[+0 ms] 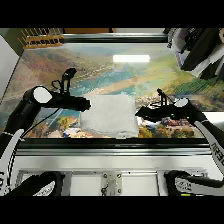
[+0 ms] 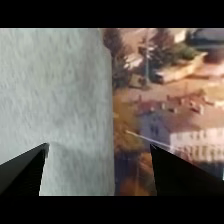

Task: Fold the clothes and pants, and hang the long-sleeved shirts on hangers.

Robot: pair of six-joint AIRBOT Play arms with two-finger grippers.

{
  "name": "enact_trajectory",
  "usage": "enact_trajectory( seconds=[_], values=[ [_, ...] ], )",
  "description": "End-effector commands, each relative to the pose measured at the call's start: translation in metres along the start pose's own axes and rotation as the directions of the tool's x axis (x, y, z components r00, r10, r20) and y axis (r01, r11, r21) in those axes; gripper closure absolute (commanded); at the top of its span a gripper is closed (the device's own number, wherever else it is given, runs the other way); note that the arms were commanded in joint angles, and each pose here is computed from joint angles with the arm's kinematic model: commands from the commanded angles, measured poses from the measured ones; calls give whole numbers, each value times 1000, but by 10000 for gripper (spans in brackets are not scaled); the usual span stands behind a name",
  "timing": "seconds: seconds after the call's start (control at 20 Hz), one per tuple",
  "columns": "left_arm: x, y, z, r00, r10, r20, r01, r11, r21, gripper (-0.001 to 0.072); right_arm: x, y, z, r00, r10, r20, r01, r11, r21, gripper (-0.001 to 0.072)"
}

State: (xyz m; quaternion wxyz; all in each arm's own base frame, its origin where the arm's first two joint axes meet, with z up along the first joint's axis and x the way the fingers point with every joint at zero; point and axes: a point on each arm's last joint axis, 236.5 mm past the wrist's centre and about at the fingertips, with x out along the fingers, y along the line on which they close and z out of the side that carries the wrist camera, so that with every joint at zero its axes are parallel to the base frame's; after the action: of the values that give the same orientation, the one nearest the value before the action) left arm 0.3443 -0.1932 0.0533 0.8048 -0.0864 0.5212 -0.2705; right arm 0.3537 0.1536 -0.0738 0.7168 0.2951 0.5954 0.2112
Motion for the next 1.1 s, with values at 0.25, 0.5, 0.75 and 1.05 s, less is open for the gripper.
enact_trajectory(
  seconds=[0.25,0.5,0.75,1.05],
  values=[
    [7,-20,4,999,-17,31,18,1000,-19,679,60,54,-5,966,255,-44,-257,966,-41,-8],
    [7,-20,4,999,-17,31,18,999,-26,679,70,77,-14,961,265,-81,-275,948,-158,418],
    [7,-20,4,999,-17,32,18,999,-36,679,25,63,24,986,170,1,-162,945,-283,684],
    [7,-20,4,999,-16,33,18,999,-37,679,-203,-107,92,857,-315,408,314,947,72,684]
  ],
)
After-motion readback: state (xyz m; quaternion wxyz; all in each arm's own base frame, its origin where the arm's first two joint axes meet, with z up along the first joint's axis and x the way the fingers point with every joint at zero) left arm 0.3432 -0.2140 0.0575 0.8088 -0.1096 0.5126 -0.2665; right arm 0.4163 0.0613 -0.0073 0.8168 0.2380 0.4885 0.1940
